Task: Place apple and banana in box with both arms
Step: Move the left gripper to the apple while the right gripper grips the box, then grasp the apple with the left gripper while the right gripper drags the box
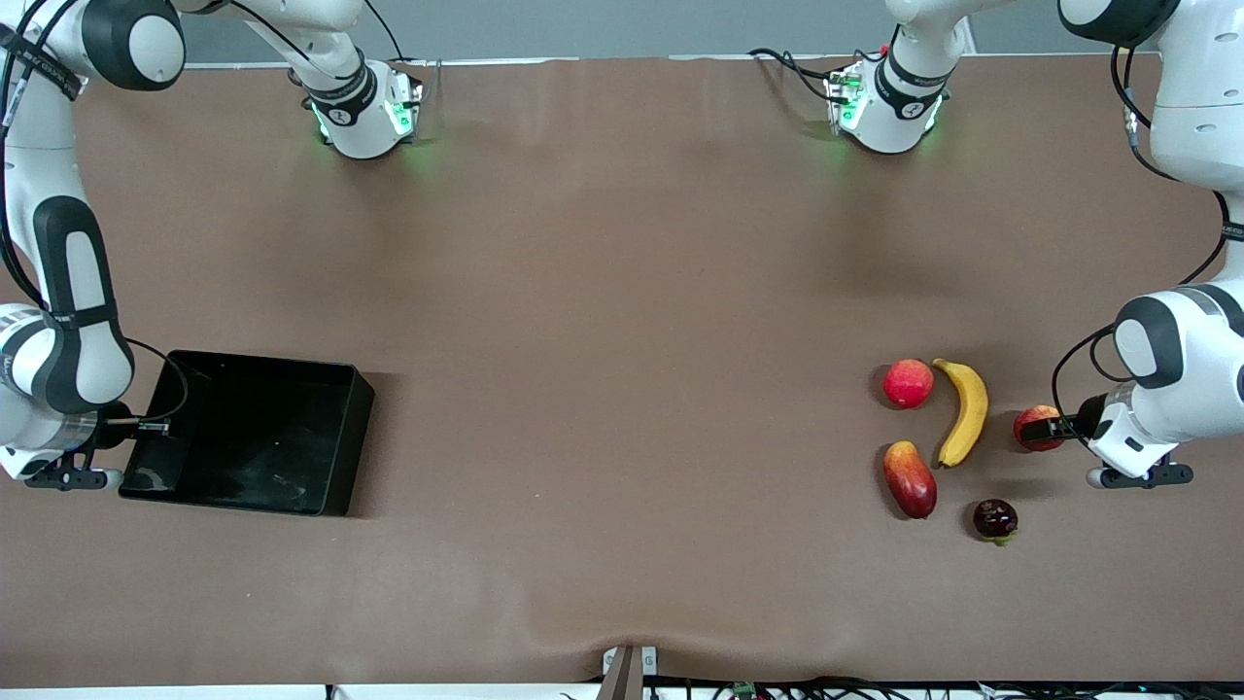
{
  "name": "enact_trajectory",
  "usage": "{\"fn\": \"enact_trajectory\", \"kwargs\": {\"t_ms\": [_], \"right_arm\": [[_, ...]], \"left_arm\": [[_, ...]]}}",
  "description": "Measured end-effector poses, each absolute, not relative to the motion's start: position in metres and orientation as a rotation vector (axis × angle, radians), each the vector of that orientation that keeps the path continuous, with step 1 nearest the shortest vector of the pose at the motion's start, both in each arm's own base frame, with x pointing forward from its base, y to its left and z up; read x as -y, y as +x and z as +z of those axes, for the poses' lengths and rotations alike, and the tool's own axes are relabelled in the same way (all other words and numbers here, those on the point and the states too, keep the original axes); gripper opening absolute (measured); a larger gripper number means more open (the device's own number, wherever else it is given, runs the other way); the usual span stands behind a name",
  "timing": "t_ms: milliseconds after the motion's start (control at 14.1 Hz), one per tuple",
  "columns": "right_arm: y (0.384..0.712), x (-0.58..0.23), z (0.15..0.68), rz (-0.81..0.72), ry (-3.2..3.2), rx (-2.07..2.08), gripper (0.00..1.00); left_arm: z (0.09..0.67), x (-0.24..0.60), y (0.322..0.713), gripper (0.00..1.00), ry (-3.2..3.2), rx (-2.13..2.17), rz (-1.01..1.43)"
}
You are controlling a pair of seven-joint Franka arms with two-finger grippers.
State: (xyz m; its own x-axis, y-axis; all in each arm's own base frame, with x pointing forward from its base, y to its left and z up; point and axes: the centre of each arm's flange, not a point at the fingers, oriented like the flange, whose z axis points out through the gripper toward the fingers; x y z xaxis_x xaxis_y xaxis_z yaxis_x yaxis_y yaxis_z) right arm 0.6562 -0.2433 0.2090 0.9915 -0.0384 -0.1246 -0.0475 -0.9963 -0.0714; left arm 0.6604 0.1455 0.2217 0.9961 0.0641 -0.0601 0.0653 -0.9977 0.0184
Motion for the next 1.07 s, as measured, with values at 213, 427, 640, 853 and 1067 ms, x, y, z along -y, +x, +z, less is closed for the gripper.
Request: {"fn": "enact_trajectory", "kwargs": {"t_ms": [213, 427, 640, 853, 1067], "right_arm": [[0.657, 0.244, 0.211, 0.181, -3.061, -0.058, 0.03], [0.664, 0.239, 0.220, 0.159, -3.065, -0.040, 0.03], [0.673, 0.219, 0.254, 0.168, -3.052, 0.011, 0.03], [0.680, 0.178, 0.300, 0.171, -3.042, 0.102, 0.03], [0.684, 0.121, 0.319, 0.219, -2.983, 0.183, 0.03]], "left_arm": [[0.213, -0.146, 0.653, 1.00, 3.113, -0.105, -0.127], [0.210, -0.147, 0.651, 1.00, 3.111, -0.107, -0.143], [0.214, -0.146, 0.652, 0.75, 3.112, -0.076, -0.134], [0.228, -0.142, 0.658, 0.75, 3.119, -0.062, -0.096], [0.261, -0.125, 0.677, 0.75, 3.131, -0.018, -0.001]]}}
